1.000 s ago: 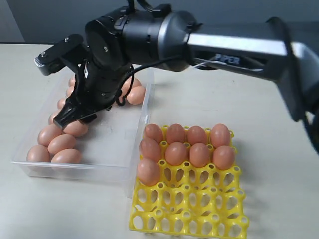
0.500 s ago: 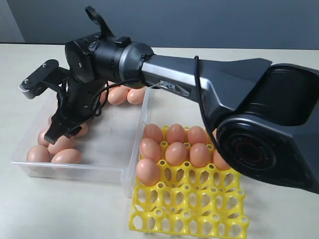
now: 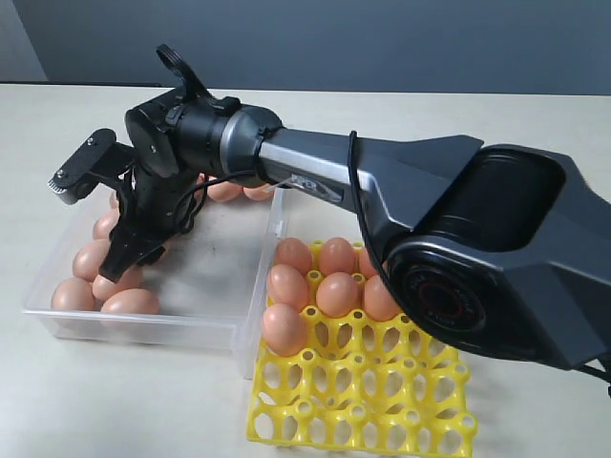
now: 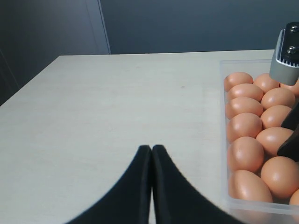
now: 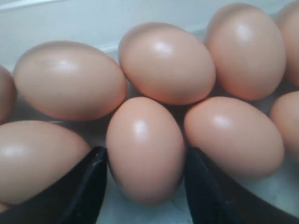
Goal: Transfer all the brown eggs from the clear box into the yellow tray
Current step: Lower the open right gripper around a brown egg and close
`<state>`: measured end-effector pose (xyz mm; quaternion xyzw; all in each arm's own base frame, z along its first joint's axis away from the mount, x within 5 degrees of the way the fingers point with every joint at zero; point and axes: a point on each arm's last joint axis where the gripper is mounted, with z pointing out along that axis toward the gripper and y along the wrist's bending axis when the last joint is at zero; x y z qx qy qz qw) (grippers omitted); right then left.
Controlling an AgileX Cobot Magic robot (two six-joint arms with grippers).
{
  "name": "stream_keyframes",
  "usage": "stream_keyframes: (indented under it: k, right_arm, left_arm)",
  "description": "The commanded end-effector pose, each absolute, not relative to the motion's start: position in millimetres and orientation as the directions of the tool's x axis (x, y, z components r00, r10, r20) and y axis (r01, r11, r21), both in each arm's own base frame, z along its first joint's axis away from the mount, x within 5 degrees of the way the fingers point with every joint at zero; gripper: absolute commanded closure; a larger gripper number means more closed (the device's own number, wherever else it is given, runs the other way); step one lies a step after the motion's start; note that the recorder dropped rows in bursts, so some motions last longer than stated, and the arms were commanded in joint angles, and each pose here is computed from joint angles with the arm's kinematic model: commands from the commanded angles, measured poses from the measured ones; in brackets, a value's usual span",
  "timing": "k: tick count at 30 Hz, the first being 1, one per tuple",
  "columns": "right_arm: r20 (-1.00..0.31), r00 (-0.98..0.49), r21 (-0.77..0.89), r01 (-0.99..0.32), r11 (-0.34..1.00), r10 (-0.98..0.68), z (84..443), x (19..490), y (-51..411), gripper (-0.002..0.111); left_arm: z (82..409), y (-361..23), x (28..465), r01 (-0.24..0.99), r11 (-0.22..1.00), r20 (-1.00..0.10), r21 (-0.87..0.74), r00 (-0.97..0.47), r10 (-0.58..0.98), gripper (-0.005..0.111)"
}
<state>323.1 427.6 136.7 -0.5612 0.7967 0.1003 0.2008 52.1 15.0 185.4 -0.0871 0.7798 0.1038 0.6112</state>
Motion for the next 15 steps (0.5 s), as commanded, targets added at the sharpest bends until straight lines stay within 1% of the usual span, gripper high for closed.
stream_keyframes:
  k: [1,2,4,5,8,9,12,15]
  right_arm:
    - [-0.416,-0.295,-0.060,-0.935,0.349,-0.860,126,325,426,0.073]
    - [-0.416,-0.295,-0.059,-0.935,0.349,-0.860,127,325,426,0.082]
    - [-0.411,-0.311,-0.047,-0.931,0.361,-0.857,130,324,425,0.105]
    - [-0.408,-0.330,-0.037,-0.925,0.377,-0.851,132,323,425,0.108]
    - [-0.436,-0.363,0.015,-0.918,0.397,-0.823,147,319,426,0.108]
    - [-0.462,-0.374,0.041,-0.915,0.402,-0.804,154,318,428,0.108]
    - [-0.595,-0.394,0.118,-0.905,0.409,-0.700,187,314,437,0.108]
    - [-0.680,-0.369,0.116,-0.907,0.405,-0.633,220,310,440,0.108]
  left_arm:
    - [185,15,52,-0.259,0.964,-0.974,0.055,-0.226,-0.005,0.106]
    - [185,15,52,-0.259,0.964,-0.974,0.055,-0.226,-0.005,0.106]
    - [185,15,52,-0.259,0.964,-0.974,0.055,-0.226,-0.005,0.106]
    - [185,15,52,-0.259,0.964,-0.974,0.055,-0.226,-0.005,0.106]
    - [185,15,52,-0.259,0.964,-0.974,0.055,-0.226,-0.005,0.106]
    - [185,15,52,-0.259,0.964,-0.974,0.055,-0.226,-0.005,0.106]
    - [185,15,52,-0.259,0.964,-0.974,0.055,-0.226,-0.005,0.106]
    - [185,15,52,-0.259,0.964,-0.974,0.055,-0.226,-0.005,0.106]
